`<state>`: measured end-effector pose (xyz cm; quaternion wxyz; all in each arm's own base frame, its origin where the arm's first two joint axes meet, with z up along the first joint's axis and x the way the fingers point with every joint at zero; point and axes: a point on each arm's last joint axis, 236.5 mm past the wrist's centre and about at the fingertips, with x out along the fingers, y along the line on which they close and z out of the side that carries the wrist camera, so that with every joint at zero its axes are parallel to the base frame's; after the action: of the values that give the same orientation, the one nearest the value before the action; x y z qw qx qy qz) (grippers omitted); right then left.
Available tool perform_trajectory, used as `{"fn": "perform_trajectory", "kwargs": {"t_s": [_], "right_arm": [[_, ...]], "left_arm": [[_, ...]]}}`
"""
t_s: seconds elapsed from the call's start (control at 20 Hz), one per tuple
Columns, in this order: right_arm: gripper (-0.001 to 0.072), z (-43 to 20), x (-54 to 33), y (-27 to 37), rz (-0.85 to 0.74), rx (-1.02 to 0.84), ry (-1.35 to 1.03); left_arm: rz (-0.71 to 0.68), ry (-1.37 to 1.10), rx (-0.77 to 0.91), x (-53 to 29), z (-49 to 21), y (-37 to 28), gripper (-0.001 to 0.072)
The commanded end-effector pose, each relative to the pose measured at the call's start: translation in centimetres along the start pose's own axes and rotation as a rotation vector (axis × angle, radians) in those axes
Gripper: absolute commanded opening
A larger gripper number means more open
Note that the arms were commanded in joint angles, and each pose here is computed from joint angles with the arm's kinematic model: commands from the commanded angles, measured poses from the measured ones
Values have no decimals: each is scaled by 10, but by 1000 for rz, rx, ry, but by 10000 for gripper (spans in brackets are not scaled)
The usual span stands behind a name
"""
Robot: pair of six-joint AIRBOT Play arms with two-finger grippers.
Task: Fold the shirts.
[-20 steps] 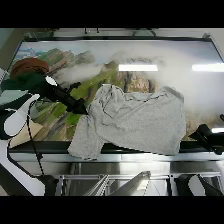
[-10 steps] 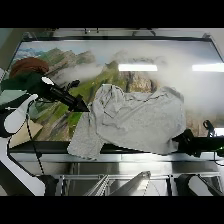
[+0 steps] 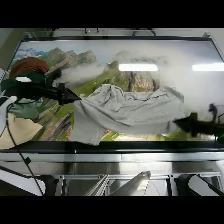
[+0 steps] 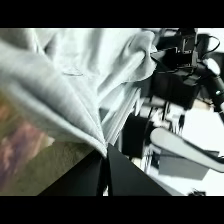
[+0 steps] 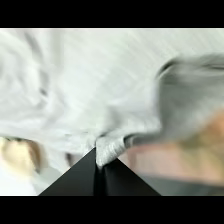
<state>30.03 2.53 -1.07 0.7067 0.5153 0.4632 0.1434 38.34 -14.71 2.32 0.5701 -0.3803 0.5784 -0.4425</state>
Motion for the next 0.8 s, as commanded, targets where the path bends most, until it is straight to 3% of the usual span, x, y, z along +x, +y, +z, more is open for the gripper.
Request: {"fn": "perform_trajectory", "kwargs": {"t_s": [0.0, 0.15, 0.35, 0.6, 0.75], "right_arm": [[22, 40, -69, 175, 388, -314, -189], [22, 22, -149, 310, 546, -660, -390], [23, -31, -213, 404, 524, -1009, -647], [23, -70, -242, 428, 401, -1166, -871], [23, -57, -242, 402, 176, -1144, -931]], "left_arm": [[-159, -160, 173, -43, -7, -90, 29], [-296, -309, 436, -77, -30, -200, 29], [-311, -433, 820, -109, -92, -333, 30], [-116, -628, 1029, -139, -142, -418, 31], [43, -754, 968, -176, -139, -409, 31]]}}
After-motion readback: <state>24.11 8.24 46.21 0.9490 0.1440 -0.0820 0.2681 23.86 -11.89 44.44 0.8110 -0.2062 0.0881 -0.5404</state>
